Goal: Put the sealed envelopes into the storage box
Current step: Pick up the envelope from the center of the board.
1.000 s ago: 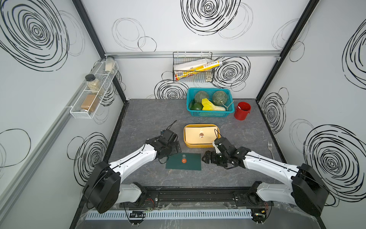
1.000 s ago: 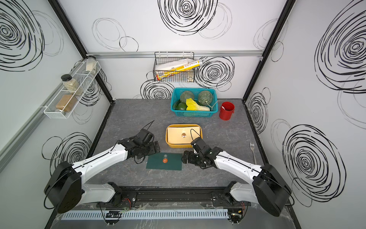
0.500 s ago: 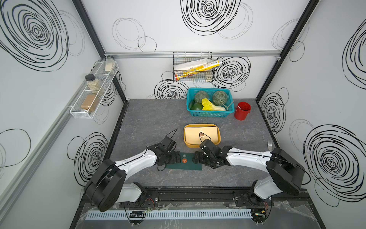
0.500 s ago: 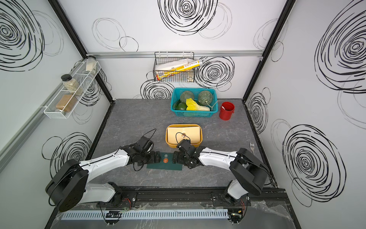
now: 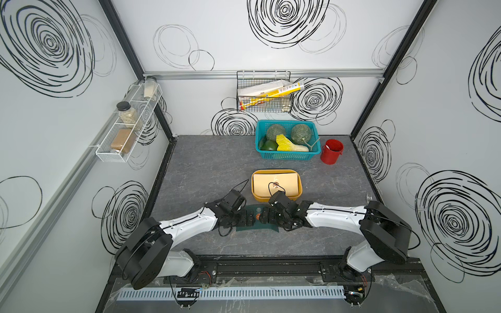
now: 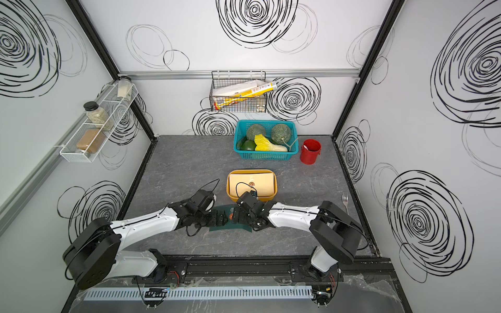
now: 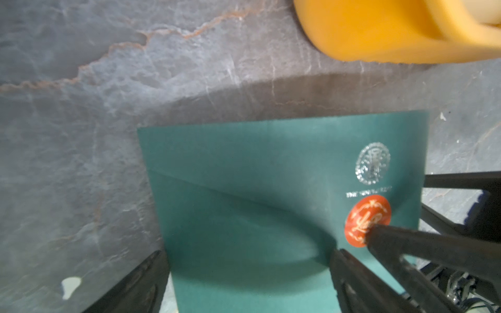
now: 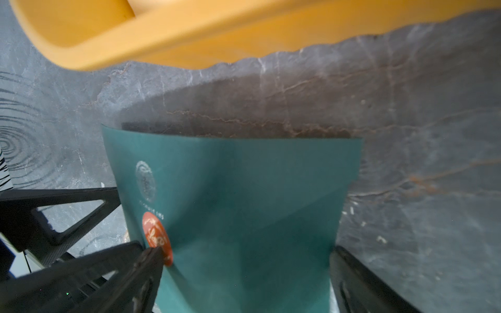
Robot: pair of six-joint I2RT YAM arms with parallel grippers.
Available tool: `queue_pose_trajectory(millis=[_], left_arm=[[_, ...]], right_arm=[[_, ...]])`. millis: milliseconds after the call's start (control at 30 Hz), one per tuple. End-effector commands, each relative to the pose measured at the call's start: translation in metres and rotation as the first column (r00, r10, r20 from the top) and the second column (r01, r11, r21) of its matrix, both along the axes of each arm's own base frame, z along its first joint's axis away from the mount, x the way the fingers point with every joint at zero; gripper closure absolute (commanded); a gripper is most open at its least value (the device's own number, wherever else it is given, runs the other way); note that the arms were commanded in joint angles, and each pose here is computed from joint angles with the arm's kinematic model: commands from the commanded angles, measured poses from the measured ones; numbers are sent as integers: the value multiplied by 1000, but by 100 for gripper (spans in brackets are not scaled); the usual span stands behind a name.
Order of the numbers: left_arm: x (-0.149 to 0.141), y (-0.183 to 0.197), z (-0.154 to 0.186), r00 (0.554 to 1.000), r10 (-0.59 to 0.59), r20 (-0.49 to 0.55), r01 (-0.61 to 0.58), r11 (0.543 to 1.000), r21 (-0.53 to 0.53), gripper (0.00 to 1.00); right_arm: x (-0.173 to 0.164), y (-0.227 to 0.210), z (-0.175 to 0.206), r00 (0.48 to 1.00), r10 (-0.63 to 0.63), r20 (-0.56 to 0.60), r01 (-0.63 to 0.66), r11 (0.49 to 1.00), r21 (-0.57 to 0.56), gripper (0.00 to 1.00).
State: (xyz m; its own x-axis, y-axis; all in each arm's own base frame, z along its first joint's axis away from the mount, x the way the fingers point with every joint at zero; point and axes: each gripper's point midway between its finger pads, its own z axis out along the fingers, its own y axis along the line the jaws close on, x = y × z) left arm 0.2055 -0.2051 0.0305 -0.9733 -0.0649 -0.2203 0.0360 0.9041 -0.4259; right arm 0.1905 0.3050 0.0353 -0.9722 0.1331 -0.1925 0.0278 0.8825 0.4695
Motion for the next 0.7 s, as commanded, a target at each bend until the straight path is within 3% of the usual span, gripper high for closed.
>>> queue_pose_trajectory(millis=[0,267,400,567,667], left_arm=[[-31,1,-23,992,-29,-122,30,1000,2,1],[-28,-11,-14,993,-75,-96,70,996,-51,1],[-26,-14,1,992,-103,-65,99,993,-68,1],[6,-6,54,988,-122,93,128,990,-60,1],[28,-13,71,953,-218,212,236,970,-60,4]], right_arm=[[-17,-9,-27,997,7,-72,-12,998,-68,0],[-20,-11,-43,996,30,-86,-38,995,-96,0],[-24,-21,-42,996,58,-63,-65,992,-110,8],[-30,-38,-35,988,154,-4,-153,978,-144,11],[-34,-45,-35,977,210,21,-205,967,-149,11]])
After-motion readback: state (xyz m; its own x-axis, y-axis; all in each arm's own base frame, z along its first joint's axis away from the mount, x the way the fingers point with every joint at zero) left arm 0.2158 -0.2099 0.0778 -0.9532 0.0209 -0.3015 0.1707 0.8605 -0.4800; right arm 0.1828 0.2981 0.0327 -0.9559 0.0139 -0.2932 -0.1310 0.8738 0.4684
